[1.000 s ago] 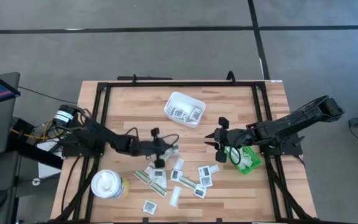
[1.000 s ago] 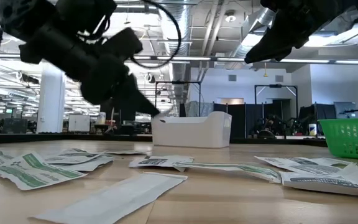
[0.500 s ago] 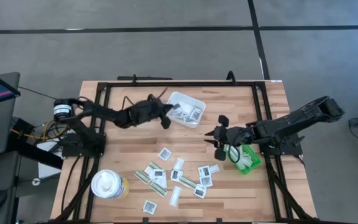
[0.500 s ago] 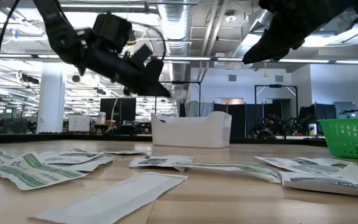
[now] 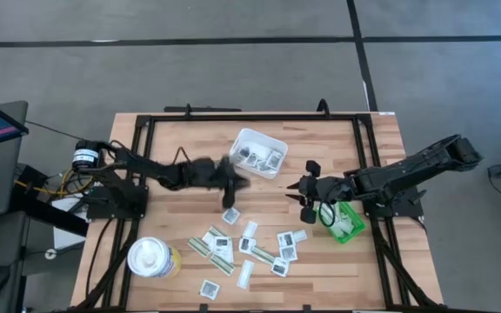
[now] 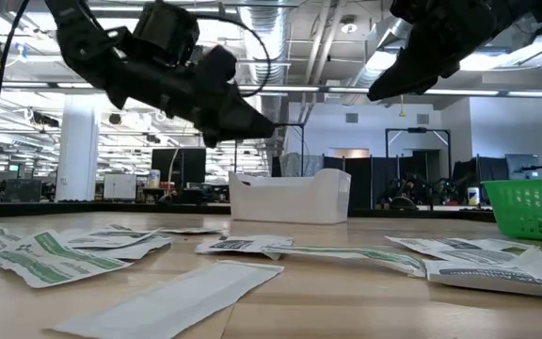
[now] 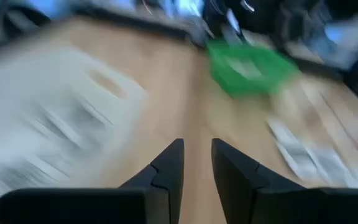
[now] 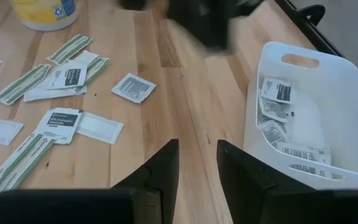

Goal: Pick & Place First Aid Supplies
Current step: Put the towelette pack into the white bin

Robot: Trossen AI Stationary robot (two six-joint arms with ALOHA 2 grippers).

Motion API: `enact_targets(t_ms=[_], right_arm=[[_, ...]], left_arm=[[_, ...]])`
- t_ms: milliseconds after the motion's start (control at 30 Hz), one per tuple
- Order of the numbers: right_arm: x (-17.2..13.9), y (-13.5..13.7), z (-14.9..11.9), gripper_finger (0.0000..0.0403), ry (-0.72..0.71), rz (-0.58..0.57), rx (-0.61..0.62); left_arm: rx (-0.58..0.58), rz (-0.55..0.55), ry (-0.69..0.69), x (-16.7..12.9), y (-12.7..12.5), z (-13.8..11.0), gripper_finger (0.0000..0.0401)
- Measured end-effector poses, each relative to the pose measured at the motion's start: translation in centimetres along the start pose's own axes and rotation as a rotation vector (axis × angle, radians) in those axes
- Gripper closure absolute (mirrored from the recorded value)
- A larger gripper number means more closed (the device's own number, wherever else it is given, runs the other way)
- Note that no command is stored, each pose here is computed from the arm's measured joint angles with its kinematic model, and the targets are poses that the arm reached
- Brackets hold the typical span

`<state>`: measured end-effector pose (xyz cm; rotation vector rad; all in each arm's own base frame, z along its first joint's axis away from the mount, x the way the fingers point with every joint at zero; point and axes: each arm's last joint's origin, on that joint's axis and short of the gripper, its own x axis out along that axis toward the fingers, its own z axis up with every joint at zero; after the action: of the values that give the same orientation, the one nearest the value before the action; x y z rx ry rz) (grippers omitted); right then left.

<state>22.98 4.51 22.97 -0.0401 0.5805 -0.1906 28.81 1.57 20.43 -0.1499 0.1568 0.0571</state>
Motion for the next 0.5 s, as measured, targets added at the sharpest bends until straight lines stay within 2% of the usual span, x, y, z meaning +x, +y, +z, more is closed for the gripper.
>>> enact_targets(t_ms=[100, 200, 267, 400, 500], right_arm=[[-0.1, 0.3, -0.1, 0.0301, 0.005, 0.011, 0.013], [-0.2, 0.6, -0.1, 0.0301, 0.003, 0.023, 0.008], [-0.3, 0.8, -0.1, 0.0301, -0.001, 0.031, 0.005], [-0.4, 1.0, -0.1, 0.0301, -0.008, 0.041, 0.002], [-0.4, 1.0, -0.1, 0.0301, -0.009, 0.039, 0.003]], left_arm=[[0.008, -0.042, 0.153, -0.3, -2.6, -1.9, 0.0319], [0.055, 0.017, 0.254, -1.0, -4.3, -3.8, 0.0313], [0.065, 0.061, 0.296, -1.7, -4.6, -5.1, 0.0303], [-0.023, 0.053, 0.323, -2.4, -5.2, -6.3, 0.0274], [-0.036, 0.050, 0.354, -3.0, -5.4, -7.2, 0.0256]])
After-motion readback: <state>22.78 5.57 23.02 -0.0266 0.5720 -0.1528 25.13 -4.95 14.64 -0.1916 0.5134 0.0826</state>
